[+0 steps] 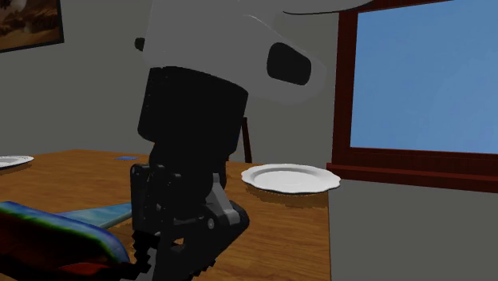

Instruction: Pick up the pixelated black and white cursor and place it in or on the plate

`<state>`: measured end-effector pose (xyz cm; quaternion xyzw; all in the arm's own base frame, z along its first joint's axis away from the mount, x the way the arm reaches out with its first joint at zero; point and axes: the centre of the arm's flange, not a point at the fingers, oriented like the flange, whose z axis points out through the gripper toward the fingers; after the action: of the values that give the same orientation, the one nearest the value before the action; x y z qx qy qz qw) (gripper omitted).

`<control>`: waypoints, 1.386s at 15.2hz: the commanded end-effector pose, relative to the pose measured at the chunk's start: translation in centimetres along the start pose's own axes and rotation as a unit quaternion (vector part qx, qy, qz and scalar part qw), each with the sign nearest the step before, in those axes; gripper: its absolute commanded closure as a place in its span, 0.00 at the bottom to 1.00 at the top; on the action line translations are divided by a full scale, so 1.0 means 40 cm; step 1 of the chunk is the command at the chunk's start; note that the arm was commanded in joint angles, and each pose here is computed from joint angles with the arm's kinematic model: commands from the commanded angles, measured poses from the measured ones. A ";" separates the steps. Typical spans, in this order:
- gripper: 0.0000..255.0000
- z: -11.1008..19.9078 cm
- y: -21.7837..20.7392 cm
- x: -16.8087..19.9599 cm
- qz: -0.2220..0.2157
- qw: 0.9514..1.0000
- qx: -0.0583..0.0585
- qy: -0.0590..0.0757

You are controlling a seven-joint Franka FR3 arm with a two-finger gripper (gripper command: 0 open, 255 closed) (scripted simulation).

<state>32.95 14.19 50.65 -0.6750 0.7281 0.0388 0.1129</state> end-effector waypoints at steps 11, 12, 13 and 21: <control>1.00 -0.145 -0.013 -0.031 0.000 1.000 0.000 0.000; 1.00 -0.151 -0.023 0.000 0.000 1.000 0.000 0.000; 1.00 -0.156 -0.033 0.031 0.000 1.000 0.000 0.000; 1.00 -0.201 -0.112 0.279 0.000 1.000 0.000 0.000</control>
<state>35.29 2.59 56.56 -0.6746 0.7285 0.0393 0.1130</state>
